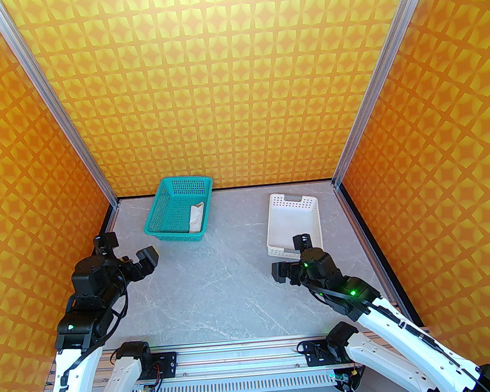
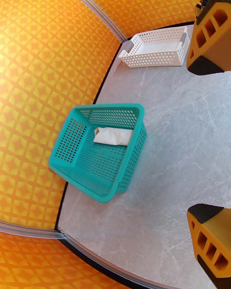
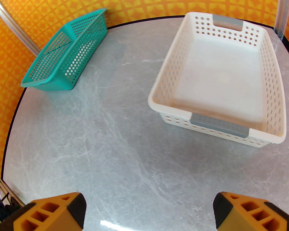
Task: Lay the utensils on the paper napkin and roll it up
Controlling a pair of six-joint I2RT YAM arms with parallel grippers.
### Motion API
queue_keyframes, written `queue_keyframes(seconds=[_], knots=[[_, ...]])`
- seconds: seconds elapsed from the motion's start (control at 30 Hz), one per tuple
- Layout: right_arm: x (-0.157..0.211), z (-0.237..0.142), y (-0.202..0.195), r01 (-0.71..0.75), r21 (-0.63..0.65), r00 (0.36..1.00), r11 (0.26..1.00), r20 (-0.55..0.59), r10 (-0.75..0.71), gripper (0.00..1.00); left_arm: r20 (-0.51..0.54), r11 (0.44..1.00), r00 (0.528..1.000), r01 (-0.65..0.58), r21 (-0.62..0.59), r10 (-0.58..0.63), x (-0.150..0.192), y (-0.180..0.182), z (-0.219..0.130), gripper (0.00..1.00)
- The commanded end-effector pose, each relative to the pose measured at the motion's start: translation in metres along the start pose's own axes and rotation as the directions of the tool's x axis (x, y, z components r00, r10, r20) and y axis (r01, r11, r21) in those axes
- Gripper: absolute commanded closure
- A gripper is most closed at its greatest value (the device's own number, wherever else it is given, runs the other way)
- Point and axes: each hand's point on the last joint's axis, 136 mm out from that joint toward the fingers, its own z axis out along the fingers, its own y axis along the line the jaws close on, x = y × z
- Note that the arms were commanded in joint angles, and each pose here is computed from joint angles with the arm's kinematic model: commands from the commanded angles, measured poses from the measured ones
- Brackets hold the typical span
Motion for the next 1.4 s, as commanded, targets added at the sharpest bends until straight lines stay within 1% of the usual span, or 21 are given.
queue_keyframes(seconds=[0.0, 0.17, 0.3, 0.43, 0.63, 0.73, 0.9, 1.03, 1.2, 1.37], knots=[[-0.008, 0.000, -0.008, -0.024, 0.035, 0.998, 0.999, 0.060, 0.021, 0.01, 0.035, 1.000, 0.999, 0.018, -0.019, -0.017, -0.005, 0.005, 0.002, 0.01], [-0.009, 0.002, -0.015, -0.008, 0.074, 0.997, 0.997, 0.077, 0.002, 0.01, 0.030, 0.999, 0.999, 0.018, -0.036, -0.017, -0.001, 0.010, 0.006, 0.01], [-0.018, 0.001, -0.023, 0.017, 0.119, 0.994, 0.993, 0.103, -0.029, 0.01, 0.021, 0.998, 1.000, 0.017, -0.067, -0.016, 0.007, 0.019, 0.013, 0.01], [-0.030, 0.002, -0.043, 0.032, 0.187, 0.992, 0.982, 0.113, -0.054, 0.01, 0.031, 0.994, 0.999, 0.028, -0.108, -0.025, 0.010, 0.028, 0.015, 0.01], [-0.044, 0.009, -0.078, -0.002, 0.256, 0.989, 0.967, 0.146, -0.037, 0.01, 0.058, 0.977, 0.998, 0.002, -0.212, 0.010, 0.007, 0.047, 0.014, 0.01], [-0.049, 0.017, -0.096, -0.034, 0.281, 0.987, 0.959, 0.158, -0.012, 0.01, 0.080, 0.963, 0.996, -0.010, -0.269, 0.033, 0.004, 0.058, 0.011, 0.01], [-0.057, 0.031, -0.127, -0.097, 0.316, 0.977, 0.944, 0.210, 0.030, 0.01, 0.155, 0.936, 0.985, -0.011, -0.352, 0.070, -0.006, 0.075, 0.006, 0.01], [-0.064, 0.042, -0.145, -0.105, 0.341, 0.969, 0.934, 0.248, 0.018, 0.02, 0.190, 0.917, 0.974, -0.041, -0.396, 0.126, -0.009, 0.085, 0.010, 0.01], [-0.067, 0.054, -0.161, -0.123, 0.377, 0.954, 0.918, 0.299, 0.005, 0.01, 0.227, 0.903, 0.965, -0.018, -0.430, 0.127, -0.005, 0.101, 0.020, 0.01], [-0.069, 0.060, -0.170, -0.113, 0.408, 0.932, 0.906, 0.358, -0.045, 0.01, 0.263, 0.892, 0.955, 0.000, -0.451, 0.133, 0.003, 0.118, 0.031, 0.01]])
